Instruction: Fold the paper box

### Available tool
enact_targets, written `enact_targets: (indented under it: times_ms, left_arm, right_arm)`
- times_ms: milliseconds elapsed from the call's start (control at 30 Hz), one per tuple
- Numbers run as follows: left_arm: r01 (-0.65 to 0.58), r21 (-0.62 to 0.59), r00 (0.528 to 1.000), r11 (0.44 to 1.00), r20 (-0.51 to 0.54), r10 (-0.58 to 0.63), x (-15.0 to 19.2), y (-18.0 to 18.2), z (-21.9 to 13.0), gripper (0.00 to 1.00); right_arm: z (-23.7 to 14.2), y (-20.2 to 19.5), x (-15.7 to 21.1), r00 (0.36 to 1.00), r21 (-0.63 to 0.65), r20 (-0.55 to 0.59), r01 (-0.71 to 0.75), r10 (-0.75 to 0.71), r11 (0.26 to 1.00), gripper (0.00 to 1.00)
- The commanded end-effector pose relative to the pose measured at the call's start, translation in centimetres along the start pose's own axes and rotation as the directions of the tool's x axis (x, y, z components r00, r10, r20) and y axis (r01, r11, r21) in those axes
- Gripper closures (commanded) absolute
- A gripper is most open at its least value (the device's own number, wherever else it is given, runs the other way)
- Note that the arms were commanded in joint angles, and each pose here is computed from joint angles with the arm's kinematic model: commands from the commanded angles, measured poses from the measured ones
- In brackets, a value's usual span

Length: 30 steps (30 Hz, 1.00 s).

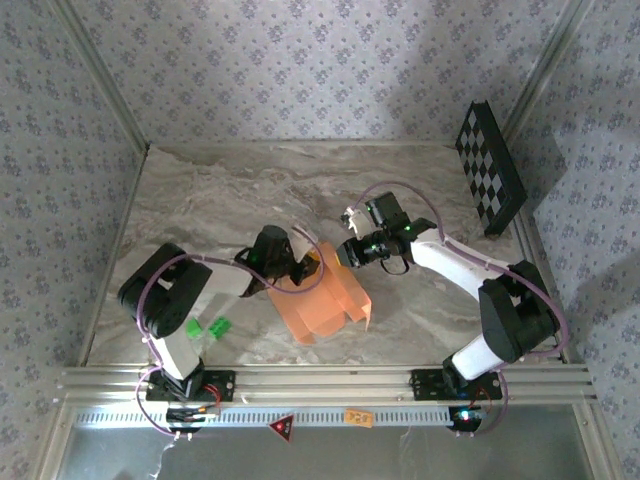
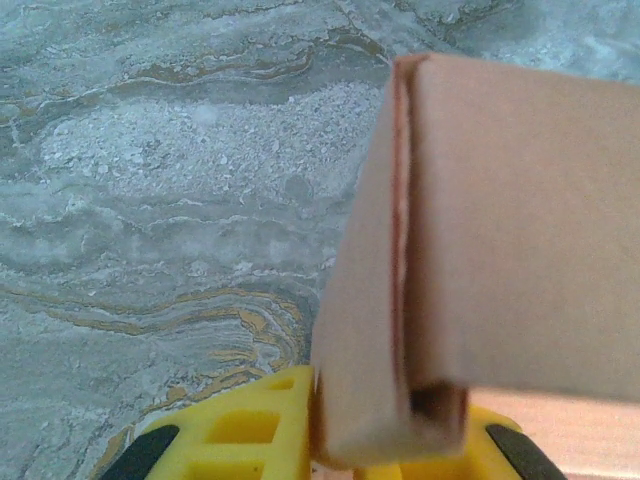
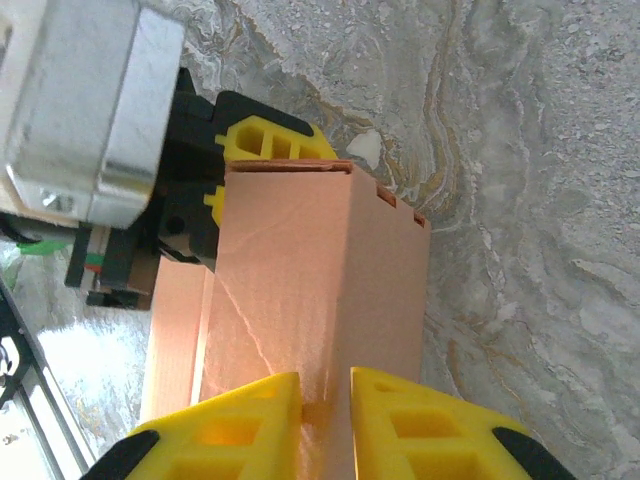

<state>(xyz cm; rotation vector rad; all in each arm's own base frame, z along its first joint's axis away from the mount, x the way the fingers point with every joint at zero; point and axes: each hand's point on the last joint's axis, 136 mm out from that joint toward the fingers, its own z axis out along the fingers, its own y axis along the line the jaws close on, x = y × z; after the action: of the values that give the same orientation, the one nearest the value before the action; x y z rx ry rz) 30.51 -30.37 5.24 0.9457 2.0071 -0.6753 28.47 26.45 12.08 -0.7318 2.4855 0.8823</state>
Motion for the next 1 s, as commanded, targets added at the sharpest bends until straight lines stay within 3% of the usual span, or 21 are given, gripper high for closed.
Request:
enact_targets:
  times_ms: [0,233,400,733,967]
  left_arm:
    - [-0.019,-0.108,1.000,0.994,0.010,0.020,0.2,0.5,0.0,0.84]
    - [-0.005,-0.238,1.000,0.971,0.014,0.008,0.4,1.4,-0.2,0.88]
    - [-0.006,-0.236,1.000,0.972,0.017,0.010,0.1,0.9,-0.2,0.89]
    - [0.015,-0.223,0.988,0.975,0.150,0.019,-3.1,0.1,-2.6,0.70]
    - [0.037,-0.226,0.979,0.974,0.203,0.010,-4.5,0.2,-2.6,0.67]
  right_arm:
    - [0.1,0.0,0.6,0.999,-0.006,-0.031,-0.009,0.009,1.000,0.78]
    - [0.1,0.1,0.6,1.000,-0.004,-0.029,-0.010,0.010,1.000,0.78]
    - [0.2,0.1,0.5,1.000,-0.006,-0.029,-0.011,0.011,1.000,0.78]
    - [0.3,0.1,0.7,0.999,-0.009,-0.033,-0.013,0.013,1.000,0.78]
    - [0.5,0.3,0.7,0.999,-0.021,-0.036,-0.014,0.013,1.000,0.78]
